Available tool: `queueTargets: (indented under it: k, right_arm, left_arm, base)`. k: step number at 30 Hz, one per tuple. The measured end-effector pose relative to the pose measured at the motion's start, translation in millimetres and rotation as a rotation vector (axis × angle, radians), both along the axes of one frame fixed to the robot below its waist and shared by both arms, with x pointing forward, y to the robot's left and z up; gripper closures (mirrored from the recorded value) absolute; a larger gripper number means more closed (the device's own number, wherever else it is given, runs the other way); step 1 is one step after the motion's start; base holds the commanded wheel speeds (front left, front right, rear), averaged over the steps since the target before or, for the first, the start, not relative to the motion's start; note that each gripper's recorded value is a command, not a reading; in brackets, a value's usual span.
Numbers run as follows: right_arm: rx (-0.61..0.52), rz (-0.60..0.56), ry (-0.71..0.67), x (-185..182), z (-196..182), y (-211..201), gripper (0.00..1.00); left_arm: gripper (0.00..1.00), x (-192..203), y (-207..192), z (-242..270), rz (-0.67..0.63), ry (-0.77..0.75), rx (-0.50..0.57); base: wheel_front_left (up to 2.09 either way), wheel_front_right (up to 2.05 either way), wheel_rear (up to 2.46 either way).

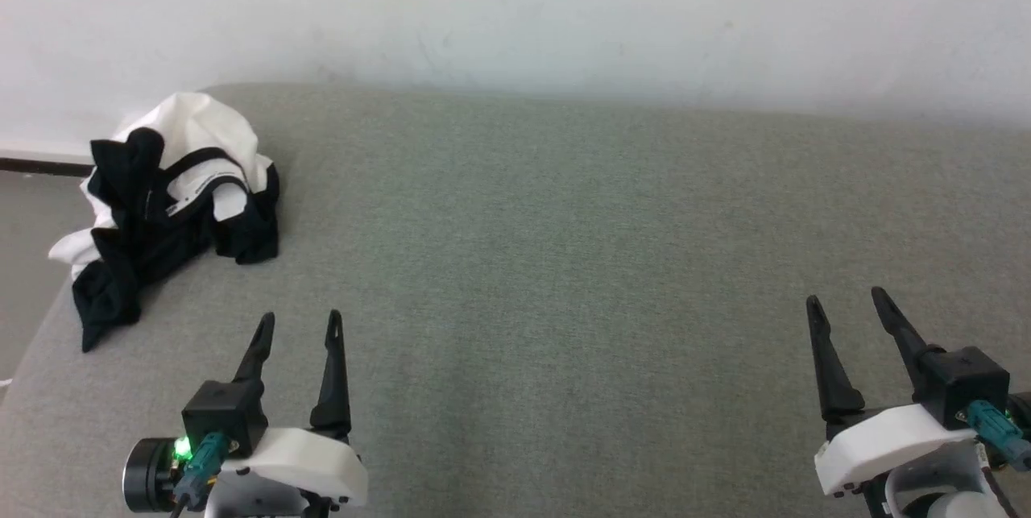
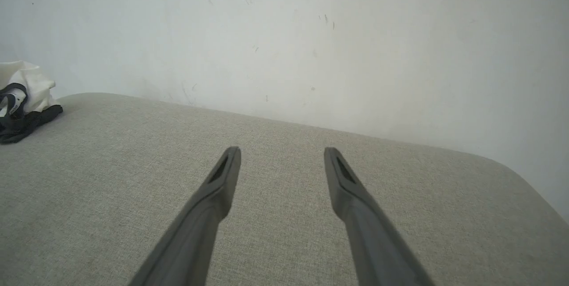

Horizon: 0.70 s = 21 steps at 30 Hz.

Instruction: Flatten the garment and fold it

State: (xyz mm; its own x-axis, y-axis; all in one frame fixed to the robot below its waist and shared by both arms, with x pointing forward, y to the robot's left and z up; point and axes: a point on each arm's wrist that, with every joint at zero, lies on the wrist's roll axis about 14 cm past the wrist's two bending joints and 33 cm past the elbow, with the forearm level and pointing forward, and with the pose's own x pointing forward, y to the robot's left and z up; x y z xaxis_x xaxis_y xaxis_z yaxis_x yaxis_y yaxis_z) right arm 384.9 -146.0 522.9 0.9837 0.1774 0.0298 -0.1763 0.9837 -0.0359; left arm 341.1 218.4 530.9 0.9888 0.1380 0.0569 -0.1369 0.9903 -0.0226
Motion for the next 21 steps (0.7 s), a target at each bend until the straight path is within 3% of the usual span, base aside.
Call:
queueTargets:
  k: [21]
  right_arm:
    - [0.009, 0.194, -0.022, 14, -1, 67, 0.00]
  left_arm:
    - [0.00, -49, 50, 2, 0.215, -0.040, -0.048]
  base:
    - [0.00, 0.00, 0.00]
